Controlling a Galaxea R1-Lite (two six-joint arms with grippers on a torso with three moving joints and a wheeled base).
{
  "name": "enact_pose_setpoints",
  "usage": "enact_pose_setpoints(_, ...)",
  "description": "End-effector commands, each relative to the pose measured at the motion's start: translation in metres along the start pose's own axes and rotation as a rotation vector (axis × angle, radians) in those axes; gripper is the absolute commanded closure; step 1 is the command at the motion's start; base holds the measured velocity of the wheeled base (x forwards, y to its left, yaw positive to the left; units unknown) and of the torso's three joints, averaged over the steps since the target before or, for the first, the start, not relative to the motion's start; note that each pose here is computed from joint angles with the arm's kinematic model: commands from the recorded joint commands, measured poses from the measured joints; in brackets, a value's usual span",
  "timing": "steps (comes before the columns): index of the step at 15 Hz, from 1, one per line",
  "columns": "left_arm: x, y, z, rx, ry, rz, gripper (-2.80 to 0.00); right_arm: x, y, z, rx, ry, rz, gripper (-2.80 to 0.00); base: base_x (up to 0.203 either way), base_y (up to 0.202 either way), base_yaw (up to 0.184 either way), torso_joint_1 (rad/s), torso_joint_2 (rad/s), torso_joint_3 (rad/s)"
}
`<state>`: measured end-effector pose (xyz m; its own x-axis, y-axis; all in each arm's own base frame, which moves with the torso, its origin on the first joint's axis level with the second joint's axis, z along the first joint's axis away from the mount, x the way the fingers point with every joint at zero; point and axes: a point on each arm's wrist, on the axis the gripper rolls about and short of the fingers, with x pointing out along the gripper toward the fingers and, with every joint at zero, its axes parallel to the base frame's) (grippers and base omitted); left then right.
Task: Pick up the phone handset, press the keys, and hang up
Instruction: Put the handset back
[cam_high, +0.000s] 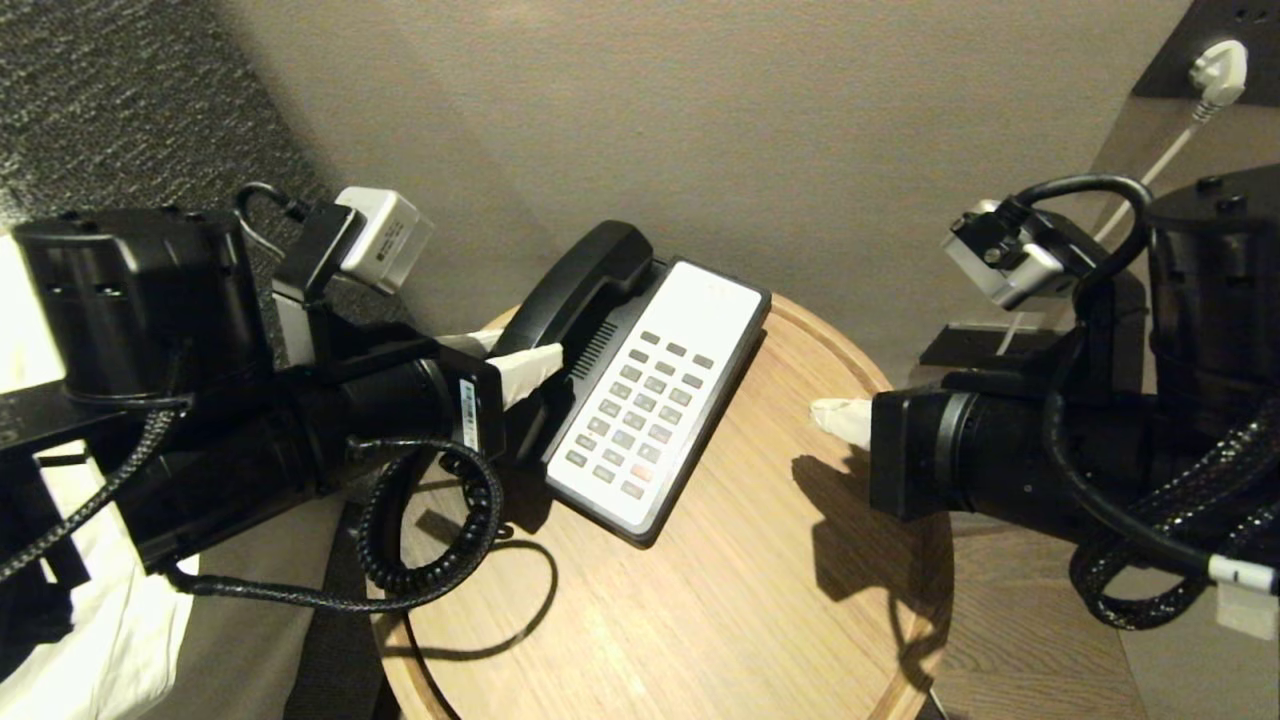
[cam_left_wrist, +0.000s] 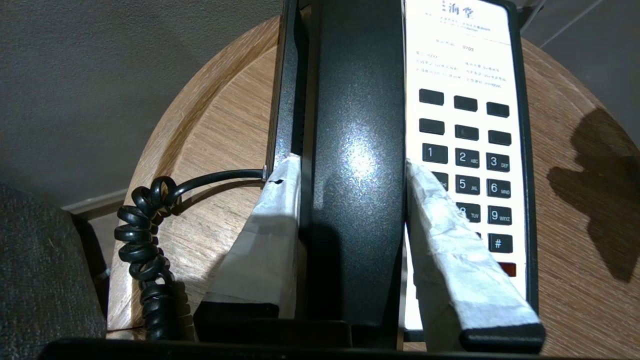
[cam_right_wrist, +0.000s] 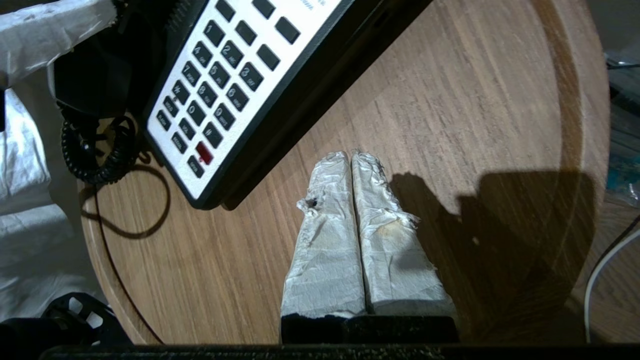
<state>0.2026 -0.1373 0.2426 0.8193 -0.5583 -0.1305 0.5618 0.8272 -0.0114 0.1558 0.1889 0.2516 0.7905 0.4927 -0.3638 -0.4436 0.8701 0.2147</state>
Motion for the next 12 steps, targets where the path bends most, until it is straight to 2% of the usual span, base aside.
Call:
enact_pose_setpoints(1,0.0028,0.0008,-0.0045,0.0,0.016,0.005,0.0,-0.0001,0.0001,0.0002,0.001,-0.002,-0.001,0.0,0.0,0.0,0.0,0.0,0.0,0.0)
enact_pose_setpoints(7,0.0055,0.0007,0.0002,0.025,-0.017,0.001,0.0,-0.0015,-0.0004,0.0001,0.004,-0.002,0.0,0.0,0.0,0.0,0.0,0.0,0.0,0.0)
enact_pose_setpoints(12,0.0084,0.0007,-0.002,0.044,-0.008,-0.002,0.0,-0.002,-0.0009,-0.0006,0.004,-0.002,-0.001,0.0,0.0,0.0,0.0,0.0,0.0,0.0)
